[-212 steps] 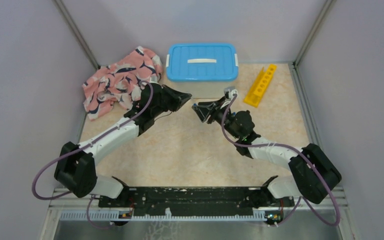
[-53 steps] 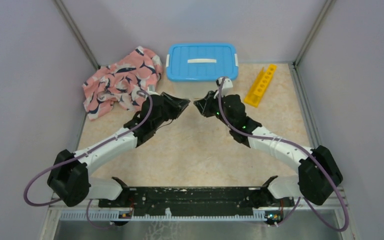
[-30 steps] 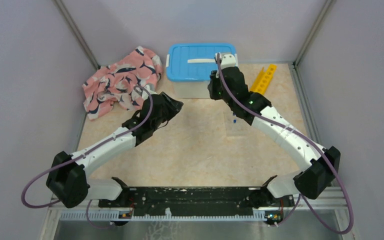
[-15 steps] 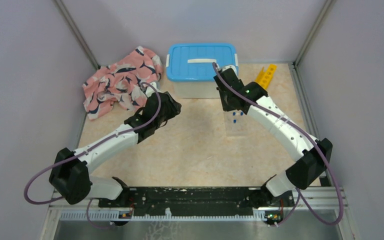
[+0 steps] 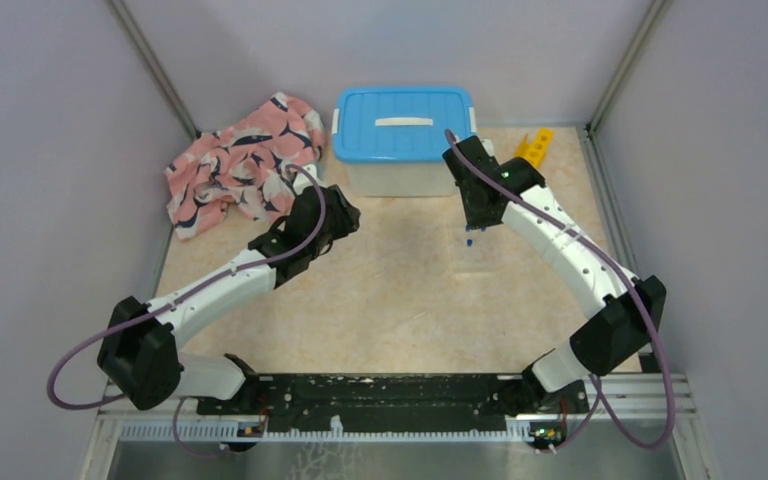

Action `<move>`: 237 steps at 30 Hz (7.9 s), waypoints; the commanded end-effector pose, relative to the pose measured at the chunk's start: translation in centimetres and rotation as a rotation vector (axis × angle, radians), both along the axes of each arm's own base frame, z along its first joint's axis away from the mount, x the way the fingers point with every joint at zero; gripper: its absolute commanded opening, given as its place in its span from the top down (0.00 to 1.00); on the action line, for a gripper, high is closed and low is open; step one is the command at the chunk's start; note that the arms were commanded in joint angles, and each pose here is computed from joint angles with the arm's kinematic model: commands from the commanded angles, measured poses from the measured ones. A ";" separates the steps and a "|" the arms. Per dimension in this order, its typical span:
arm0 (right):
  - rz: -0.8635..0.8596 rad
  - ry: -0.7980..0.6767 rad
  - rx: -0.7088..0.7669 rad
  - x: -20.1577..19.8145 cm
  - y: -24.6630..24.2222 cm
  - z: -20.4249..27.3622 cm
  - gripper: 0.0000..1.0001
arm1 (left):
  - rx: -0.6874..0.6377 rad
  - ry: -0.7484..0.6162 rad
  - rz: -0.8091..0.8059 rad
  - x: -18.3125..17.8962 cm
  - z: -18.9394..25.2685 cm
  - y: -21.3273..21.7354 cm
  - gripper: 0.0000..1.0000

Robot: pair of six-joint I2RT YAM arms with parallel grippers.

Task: Organize the chemistry lab equipment
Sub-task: Insert the test tube into the slot of the test tube rack, then adjust the test tube in the slot of the test tube rack, then pick up the test tube rack from the center of the board.

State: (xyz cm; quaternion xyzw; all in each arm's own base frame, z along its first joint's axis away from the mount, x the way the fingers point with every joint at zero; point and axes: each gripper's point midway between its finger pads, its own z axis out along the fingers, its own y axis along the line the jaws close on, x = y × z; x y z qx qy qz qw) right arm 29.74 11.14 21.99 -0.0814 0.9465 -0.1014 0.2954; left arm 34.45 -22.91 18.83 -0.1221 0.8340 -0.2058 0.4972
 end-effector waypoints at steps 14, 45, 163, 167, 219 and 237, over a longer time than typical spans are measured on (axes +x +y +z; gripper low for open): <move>-0.024 0.147 -0.035 -0.5 -1.4 -4.5 0.96 | 0.049 -0.011 -0.021 -0.1 -0.9 0.2 0.53; -0.029 0.243 0.030 1.7 -2.0 -9.6 0.96 | 0.067 0.017 -0.023 -0.4 -2.6 0.3 0.53; -0.086 0.084 0.184 0.7 -2.6 -10.2 1.00 | 0.133 0.008 -0.047 -0.7 -1.9 -1.6 0.50; -0.084 0.089 0.186 1.0 -2.4 -10.6 1.00 | 0.138 0.008 -0.046 -0.6 -2.0 -1.6 0.50; -0.418 -0.529 0.276 11.0 -8.6 3.7 0.45 | 0.314 0.089 -0.394 -2.9 -8.1 -4.2 0.28; -0.548 -0.475 0.241 20.8 -12.7 -1.9 0.38 | 0.485 0.086 -0.568 -0.8 -12.6 -8.2 0.22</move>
